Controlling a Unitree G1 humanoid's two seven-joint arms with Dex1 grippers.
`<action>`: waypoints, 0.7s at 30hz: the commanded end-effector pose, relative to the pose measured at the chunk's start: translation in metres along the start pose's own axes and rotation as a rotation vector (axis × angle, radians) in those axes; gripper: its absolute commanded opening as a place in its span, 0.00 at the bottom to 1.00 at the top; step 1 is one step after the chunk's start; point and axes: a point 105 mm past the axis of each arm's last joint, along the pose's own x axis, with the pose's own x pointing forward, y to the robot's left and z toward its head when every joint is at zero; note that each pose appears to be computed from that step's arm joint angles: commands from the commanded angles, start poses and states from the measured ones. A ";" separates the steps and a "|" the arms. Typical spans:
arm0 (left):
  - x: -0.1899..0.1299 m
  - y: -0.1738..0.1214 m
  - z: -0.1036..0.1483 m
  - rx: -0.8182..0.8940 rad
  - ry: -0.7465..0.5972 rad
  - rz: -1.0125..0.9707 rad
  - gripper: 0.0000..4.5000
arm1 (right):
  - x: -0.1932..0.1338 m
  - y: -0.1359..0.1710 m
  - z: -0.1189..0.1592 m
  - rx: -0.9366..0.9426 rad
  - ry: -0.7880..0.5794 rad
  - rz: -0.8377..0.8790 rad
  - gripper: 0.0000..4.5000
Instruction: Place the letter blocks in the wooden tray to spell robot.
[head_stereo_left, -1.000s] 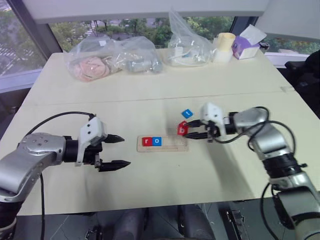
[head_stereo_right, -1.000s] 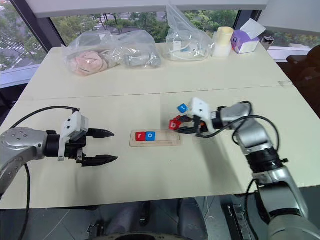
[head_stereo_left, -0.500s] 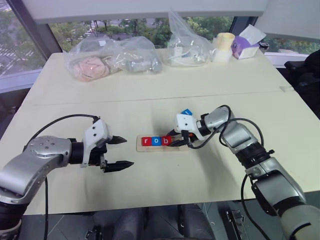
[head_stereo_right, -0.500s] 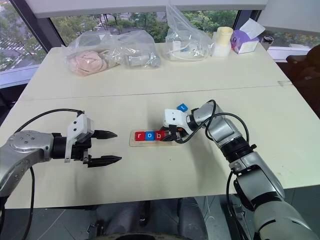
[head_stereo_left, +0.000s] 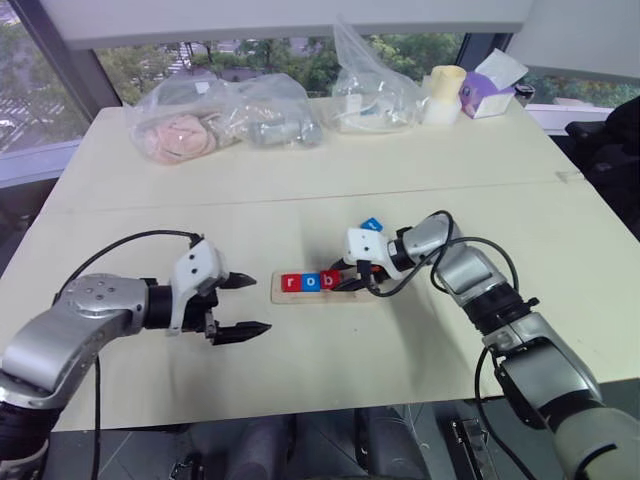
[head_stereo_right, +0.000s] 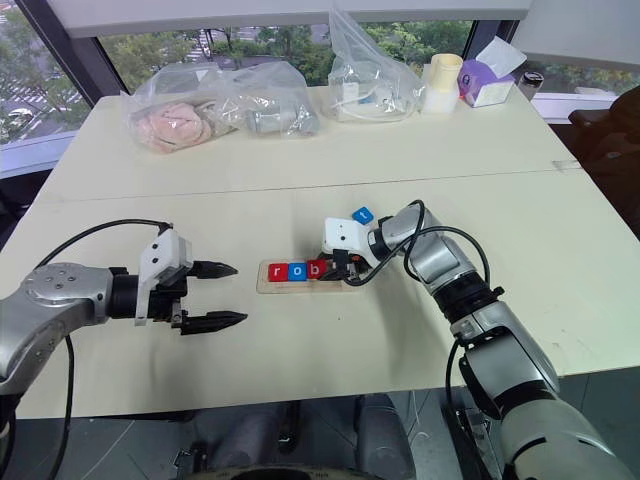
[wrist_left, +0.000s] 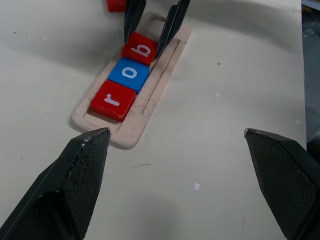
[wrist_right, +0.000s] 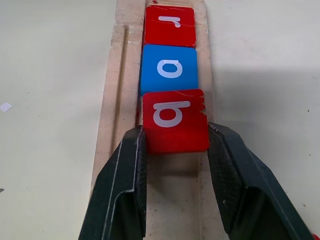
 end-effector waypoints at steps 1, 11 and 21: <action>-0.001 0.002 0.008 0.043 -0.022 0.010 1.00 | -0.001 -0.003 0.008 -0.025 -0.019 -0.004 0.57; 0.001 0.006 0.007 0.049 -0.029 0.023 1.00 | -0.023 -0.032 0.036 0.027 -0.160 -0.152 0.99; 0.001 0.004 0.003 0.027 -0.036 0.025 1.00 | -0.030 -0.012 0.032 0.133 -0.219 -0.212 0.99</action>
